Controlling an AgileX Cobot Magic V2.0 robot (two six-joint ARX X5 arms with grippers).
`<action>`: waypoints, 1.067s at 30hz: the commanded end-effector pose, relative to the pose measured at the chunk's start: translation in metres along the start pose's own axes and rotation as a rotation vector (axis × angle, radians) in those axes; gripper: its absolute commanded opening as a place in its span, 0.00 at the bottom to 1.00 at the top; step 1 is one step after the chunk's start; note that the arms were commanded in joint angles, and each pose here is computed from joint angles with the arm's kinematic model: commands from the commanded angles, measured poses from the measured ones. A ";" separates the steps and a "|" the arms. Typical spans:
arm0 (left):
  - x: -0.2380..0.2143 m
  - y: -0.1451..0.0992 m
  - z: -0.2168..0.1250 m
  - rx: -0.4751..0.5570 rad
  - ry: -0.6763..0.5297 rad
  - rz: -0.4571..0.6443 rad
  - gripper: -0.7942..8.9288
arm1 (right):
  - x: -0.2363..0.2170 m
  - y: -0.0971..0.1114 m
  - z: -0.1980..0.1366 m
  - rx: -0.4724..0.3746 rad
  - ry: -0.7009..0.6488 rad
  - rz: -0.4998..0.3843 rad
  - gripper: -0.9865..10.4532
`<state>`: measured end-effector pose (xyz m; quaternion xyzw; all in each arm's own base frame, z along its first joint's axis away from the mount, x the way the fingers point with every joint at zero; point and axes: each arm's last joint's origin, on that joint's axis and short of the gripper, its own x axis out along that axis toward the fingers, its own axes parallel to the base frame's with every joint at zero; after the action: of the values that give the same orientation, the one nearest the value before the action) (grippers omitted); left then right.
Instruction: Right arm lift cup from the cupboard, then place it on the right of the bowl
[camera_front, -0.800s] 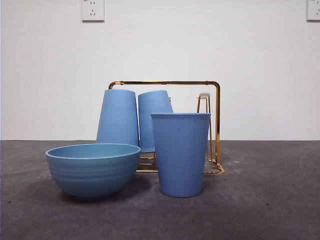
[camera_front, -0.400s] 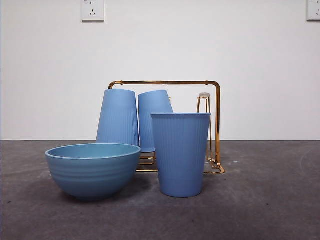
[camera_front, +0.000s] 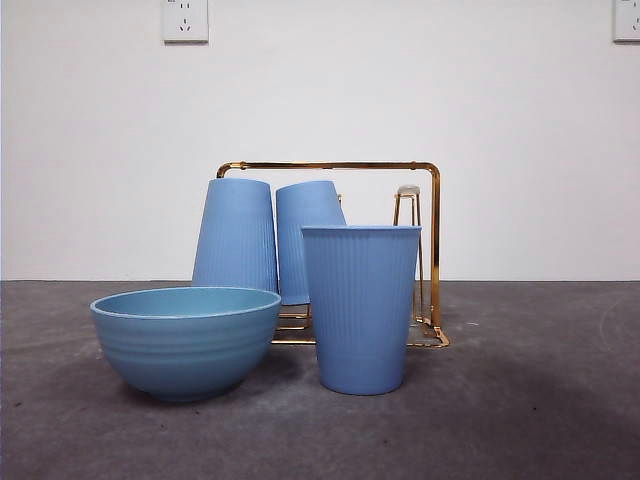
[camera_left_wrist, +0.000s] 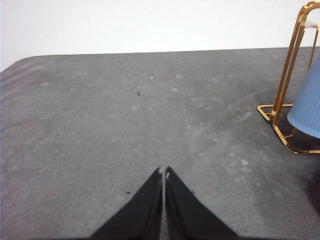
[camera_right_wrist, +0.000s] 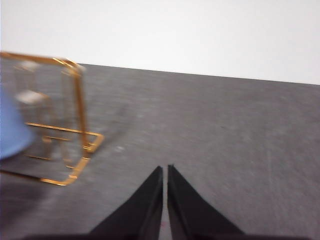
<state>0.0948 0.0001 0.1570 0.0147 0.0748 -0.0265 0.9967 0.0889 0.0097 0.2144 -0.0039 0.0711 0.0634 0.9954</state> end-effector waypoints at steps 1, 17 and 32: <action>0.002 0.000 -0.007 -0.006 0.024 0.004 0.09 | 0.009 -0.005 -0.031 -0.011 -0.009 -0.057 0.10; 0.002 0.000 -0.007 -0.006 0.025 0.004 0.09 | 0.015 -0.010 -0.063 0.010 0.030 -0.114 0.10; 0.002 0.000 -0.007 -0.006 0.025 0.004 0.09 | 0.015 -0.010 -0.061 0.008 0.007 -0.114 0.10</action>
<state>0.0948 0.0001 0.1570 0.0143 0.0746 -0.0265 0.9968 0.0957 0.0012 0.1531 -0.0023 0.0771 0.0078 0.9970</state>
